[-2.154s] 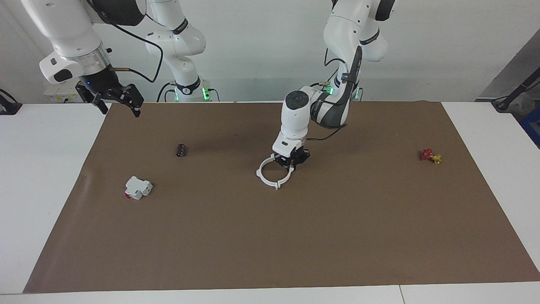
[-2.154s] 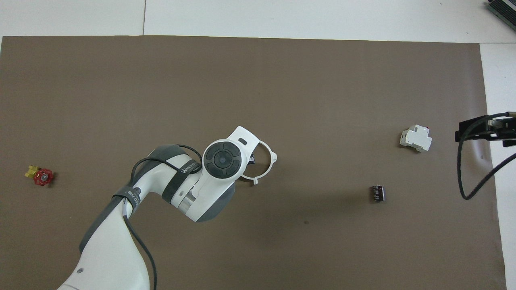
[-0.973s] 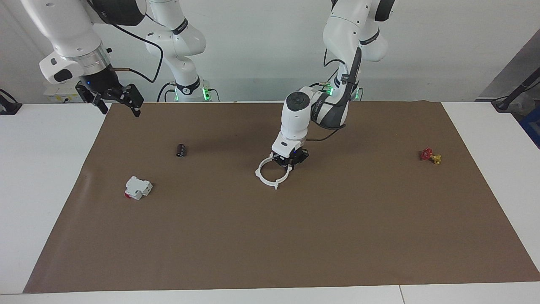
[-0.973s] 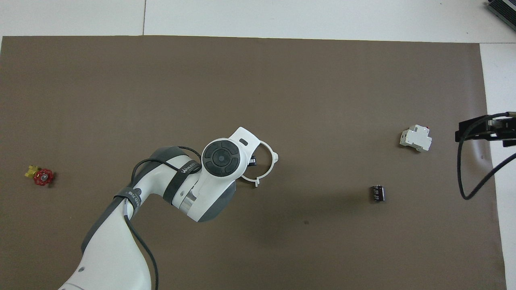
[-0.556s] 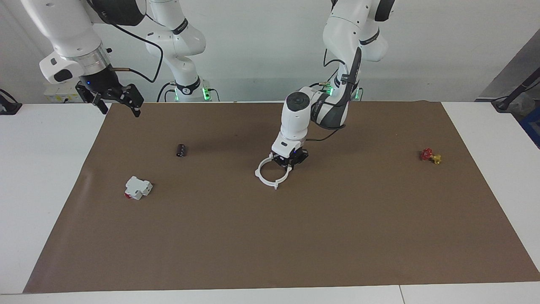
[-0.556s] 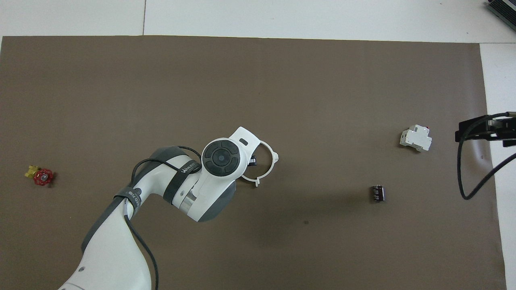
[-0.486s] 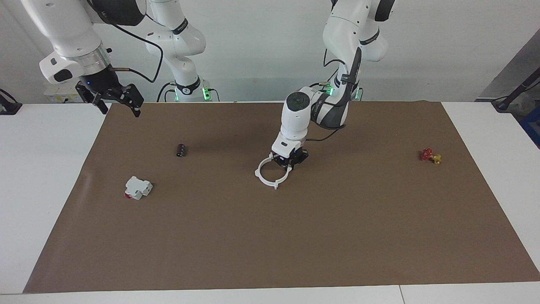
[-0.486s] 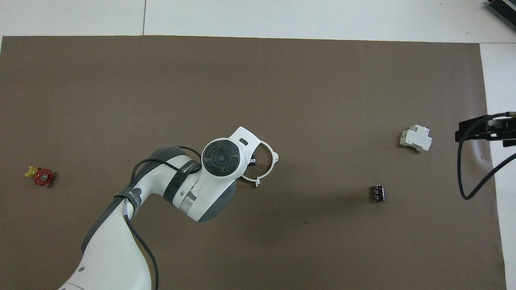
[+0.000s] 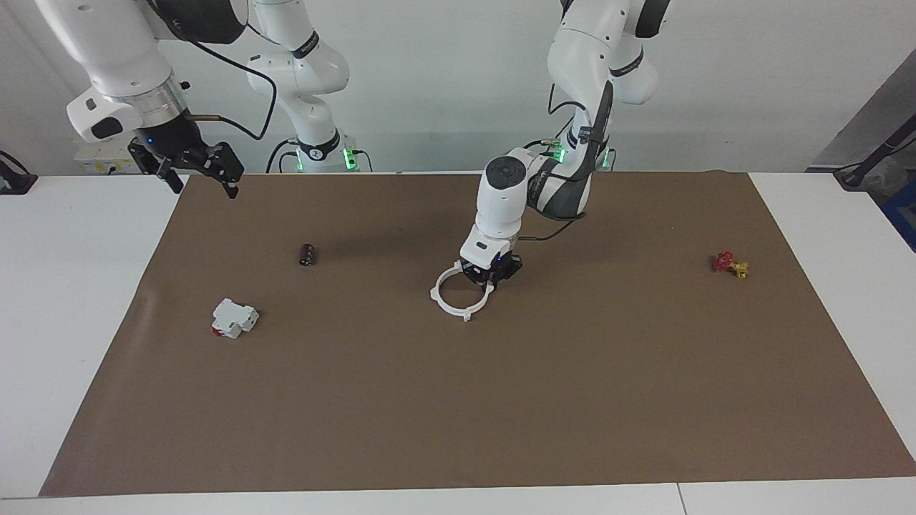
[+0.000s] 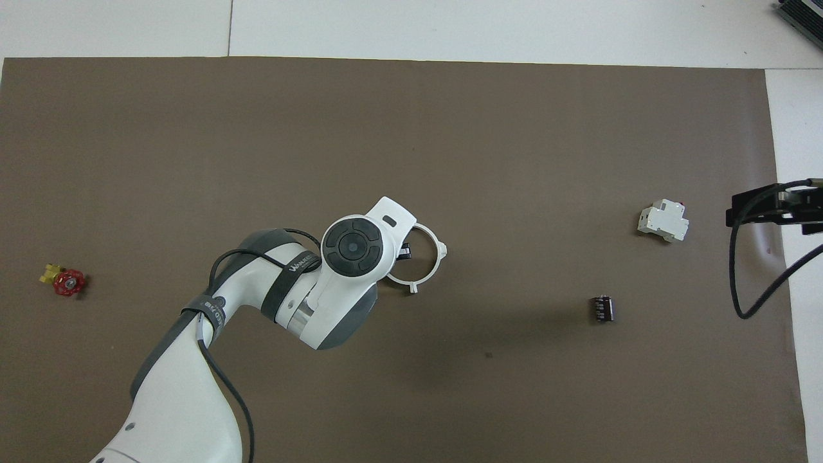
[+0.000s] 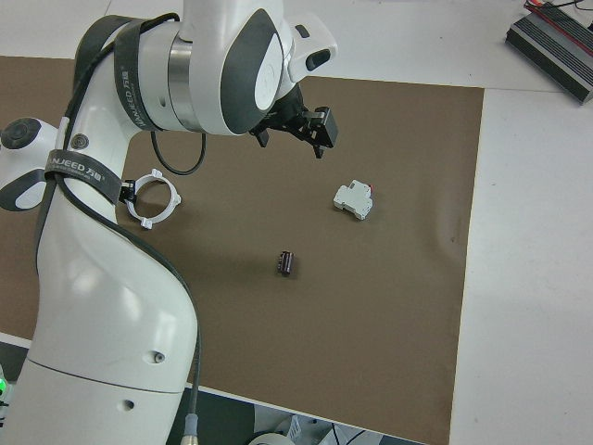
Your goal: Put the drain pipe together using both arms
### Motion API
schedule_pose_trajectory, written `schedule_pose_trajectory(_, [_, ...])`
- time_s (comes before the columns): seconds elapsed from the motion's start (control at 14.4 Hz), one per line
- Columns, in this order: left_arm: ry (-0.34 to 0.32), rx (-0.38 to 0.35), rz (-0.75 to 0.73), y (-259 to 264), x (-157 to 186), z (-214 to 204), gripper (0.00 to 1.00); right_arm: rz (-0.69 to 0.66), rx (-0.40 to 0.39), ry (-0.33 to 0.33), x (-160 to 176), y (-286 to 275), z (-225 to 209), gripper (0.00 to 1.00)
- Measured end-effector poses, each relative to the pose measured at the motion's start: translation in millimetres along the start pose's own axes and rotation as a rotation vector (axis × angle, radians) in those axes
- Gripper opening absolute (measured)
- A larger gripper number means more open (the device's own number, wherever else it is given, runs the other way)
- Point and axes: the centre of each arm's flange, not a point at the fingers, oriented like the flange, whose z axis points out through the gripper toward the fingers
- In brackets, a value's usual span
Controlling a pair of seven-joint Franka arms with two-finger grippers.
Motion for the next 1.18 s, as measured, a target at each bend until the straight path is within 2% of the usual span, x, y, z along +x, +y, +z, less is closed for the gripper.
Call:
schedule_pose_trajectory(0.21, [-0.001,0.0,0.0,0,0,1,0.2,0.0,0.0,0.0,0,0,0,1.0])
schedule_pose_trajectory(0.28, [-0.002,0.001,0.002,0,-1,1,0.26,0.0,0.0,0.0,0,0,0,1.0])
schedule_pose_trajectory(0.42, [-0.002,0.001,0.003,1,-1,1,0.49,0.0,0.0,0.0,0,0,0,1.0])
schedule_pose_trajectory(0.49, [-0.002,0.001,0.003,1,-1,1,0.55,0.0,0.0,0.0,0,0,0,1.0])
schedule_pose_trajectory(0.56, [-0.003,0.001,0.005,1,-1,1,0.55,0.0,0.0,0.0,0,0,0,1.0])
schedule_pose_trajectory(0.69, [-0.003,0.0,0.005,1,-1,1,0.69,0.0,0.0,0.0,0,0,0,1.0])
schedule_pose_trajectory(1.04, [0.006,-0.007,0.004,3,3,-4,0.69,0.0,0.0,0.0,0,0,0,1.0])
schedule_pose_trajectory(1.11, [0.011,-0.011,0.003,5,6,-10,0.74,0.0,0.0,0.0,0,0,0,1.0])
schedule_pose_trajectory(1.18, [0.015,-0.013,0.0,7,11,-18,0.74,0.0,0.0,0.0,0,0,0,1.0])
